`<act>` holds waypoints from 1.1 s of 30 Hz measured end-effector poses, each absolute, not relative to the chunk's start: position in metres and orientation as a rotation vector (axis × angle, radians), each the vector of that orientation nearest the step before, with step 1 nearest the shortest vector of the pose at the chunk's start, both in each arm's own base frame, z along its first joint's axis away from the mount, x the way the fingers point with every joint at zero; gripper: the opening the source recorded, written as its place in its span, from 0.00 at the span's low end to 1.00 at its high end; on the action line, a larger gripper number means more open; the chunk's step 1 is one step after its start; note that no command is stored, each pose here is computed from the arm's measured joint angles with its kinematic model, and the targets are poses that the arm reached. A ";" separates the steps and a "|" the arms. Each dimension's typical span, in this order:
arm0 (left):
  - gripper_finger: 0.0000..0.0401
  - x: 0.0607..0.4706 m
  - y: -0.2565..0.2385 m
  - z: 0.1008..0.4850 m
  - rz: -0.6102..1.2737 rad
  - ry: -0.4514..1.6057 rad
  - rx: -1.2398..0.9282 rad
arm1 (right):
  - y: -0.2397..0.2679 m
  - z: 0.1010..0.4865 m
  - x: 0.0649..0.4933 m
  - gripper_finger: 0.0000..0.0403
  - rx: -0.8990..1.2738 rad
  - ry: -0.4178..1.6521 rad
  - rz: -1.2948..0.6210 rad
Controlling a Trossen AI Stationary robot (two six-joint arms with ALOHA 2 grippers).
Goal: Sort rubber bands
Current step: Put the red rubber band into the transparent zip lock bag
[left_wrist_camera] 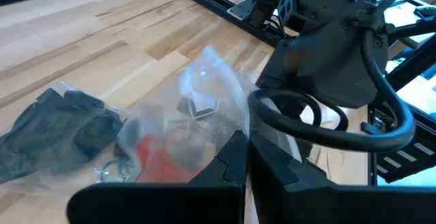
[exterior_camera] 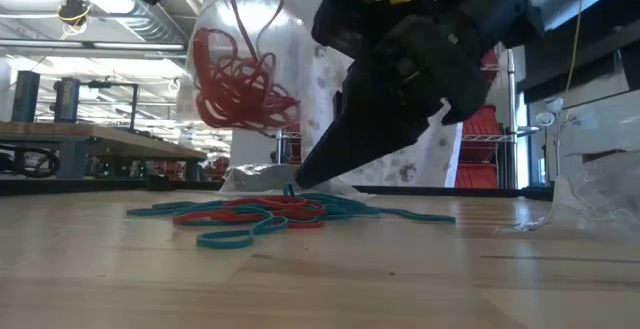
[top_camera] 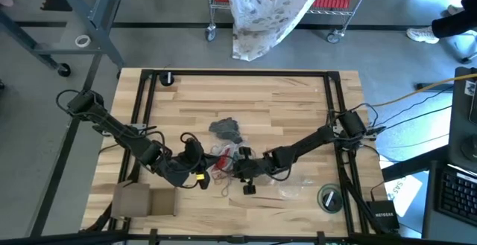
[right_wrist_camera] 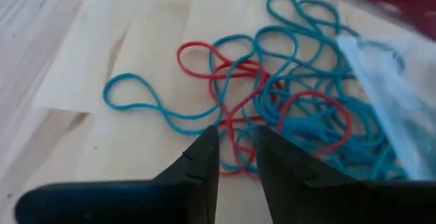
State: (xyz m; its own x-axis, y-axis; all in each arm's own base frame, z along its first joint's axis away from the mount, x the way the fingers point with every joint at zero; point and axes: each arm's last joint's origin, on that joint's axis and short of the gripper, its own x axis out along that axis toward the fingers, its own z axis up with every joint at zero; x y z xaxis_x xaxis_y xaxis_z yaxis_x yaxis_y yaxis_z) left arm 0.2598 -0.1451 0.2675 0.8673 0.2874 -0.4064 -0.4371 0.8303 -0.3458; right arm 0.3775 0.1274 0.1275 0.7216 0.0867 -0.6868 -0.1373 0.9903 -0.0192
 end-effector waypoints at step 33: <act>0.00 0.259 -0.146 0.268 0.388 0.349 -0.451 | 0.139 0.180 0.361 0.00 -0.221 0.645 0.192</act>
State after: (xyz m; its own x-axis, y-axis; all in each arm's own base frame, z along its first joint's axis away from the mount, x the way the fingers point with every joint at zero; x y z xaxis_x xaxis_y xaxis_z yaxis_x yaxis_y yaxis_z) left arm 0.2592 -0.1462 0.2676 0.8692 0.2820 -0.4062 -0.4333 0.8301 -0.3509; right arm 0.3612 0.1392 0.1803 0.7827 0.1084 -0.6129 -0.2451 0.9588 -0.1434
